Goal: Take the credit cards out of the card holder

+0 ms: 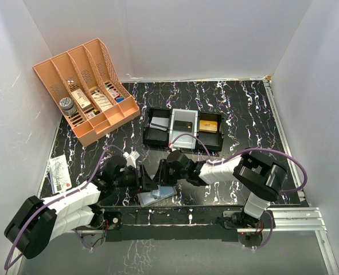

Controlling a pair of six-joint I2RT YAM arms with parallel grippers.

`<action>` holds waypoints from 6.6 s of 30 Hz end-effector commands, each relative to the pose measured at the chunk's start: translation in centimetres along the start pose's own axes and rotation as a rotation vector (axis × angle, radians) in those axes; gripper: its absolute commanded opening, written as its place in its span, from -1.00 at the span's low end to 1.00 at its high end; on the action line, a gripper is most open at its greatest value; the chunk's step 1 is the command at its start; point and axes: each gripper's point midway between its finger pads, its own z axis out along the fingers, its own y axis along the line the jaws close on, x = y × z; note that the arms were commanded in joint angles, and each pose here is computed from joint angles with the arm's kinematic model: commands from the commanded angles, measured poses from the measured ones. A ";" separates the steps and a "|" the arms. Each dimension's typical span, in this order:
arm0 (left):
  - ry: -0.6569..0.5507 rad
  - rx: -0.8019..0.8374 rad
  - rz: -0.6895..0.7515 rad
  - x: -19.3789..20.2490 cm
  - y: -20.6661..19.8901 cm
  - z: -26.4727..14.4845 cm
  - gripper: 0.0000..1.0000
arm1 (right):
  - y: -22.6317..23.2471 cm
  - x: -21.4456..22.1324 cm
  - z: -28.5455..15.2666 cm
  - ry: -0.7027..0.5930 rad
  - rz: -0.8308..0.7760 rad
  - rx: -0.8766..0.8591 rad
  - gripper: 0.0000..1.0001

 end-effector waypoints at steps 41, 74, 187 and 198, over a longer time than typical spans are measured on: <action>-0.138 -0.176 0.165 -2.3 -3.3 0.3 0.17 | 4.0 -7.0 -11.0 -0.275 -0.043 -0.113 0.06; -0.337 -0.429 -0.015 -3.1 1.9 -5.1 0.23 | 5.8 0.6 -2.4 0.150 -0.129 -0.218 -0.30; -0.016 -0.451 0.047 0.6 3.4 0.4 -0.20 | -1.6 0.0 -2.6 0.109 0.011 -0.112 -0.92; -0.010 -0.490 0.065 1.0 4.5 -0.3 -0.22 | -1.6 -0.3 -3.2 0.091 -0.006 -0.089 -0.92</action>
